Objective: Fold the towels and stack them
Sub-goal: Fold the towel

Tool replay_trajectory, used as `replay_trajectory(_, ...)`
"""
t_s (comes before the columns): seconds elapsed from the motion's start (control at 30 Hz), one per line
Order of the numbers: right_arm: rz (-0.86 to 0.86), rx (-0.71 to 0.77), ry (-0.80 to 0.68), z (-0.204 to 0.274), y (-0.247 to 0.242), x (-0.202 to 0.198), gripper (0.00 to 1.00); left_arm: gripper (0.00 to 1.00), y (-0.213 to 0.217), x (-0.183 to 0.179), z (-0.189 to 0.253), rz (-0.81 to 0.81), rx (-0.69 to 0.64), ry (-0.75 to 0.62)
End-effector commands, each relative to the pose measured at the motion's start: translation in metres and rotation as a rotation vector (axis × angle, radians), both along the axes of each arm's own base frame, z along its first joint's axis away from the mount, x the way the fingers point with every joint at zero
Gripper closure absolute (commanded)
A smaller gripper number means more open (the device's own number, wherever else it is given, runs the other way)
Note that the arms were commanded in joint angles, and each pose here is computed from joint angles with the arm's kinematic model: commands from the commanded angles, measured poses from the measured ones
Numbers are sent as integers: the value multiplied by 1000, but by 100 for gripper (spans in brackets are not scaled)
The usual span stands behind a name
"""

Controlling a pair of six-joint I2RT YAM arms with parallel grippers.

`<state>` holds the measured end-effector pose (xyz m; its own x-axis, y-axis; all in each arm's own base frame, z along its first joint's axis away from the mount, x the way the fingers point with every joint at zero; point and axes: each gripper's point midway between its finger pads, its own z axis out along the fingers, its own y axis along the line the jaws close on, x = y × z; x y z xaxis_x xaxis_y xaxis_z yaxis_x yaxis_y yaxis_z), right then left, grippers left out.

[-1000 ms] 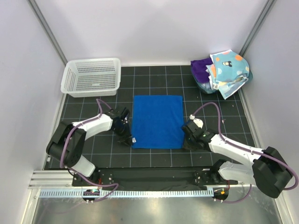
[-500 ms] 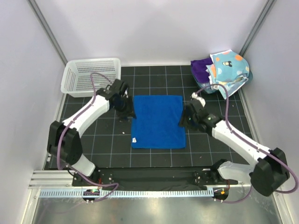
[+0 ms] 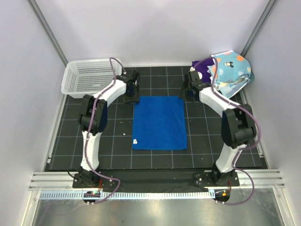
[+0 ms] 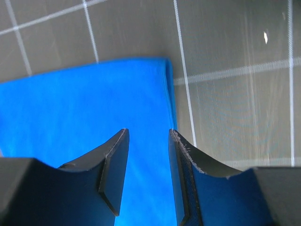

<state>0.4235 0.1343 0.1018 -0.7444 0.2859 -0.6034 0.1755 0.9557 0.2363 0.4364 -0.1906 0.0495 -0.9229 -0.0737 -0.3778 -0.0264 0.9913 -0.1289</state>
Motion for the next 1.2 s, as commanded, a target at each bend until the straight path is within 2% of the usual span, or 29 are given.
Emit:
replay_trajectory(0.0,21,-50,-66,10,2,43,55,51,4,37,17,-72,59,-127)
replay_trajectory(0.33,29,-195,41,-46,-9,66,56,51,13,53,-25,-70,146,-84)
replay_trajectory(0.57,19,-221,76,-67,-17,72,56,53,21,56,-35,-35,190,-81)
replay_trajectory(0.77,23,-196,81,-77,-17,78,58,57,16,58,-40,-44,163,-87)
replay_trajectory(0.9,43,-171,80,-83,-11,80,64,62,12,61,-41,-60,143,-109)
replay_trajectory(1.03,54,-162,84,-88,-8,80,75,65,7,60,-43,-71,110,-123)
replay_trajectory(1.17,59,-163,84,-88,-8,80,83,72,5,60,-49,-69,101,-134)
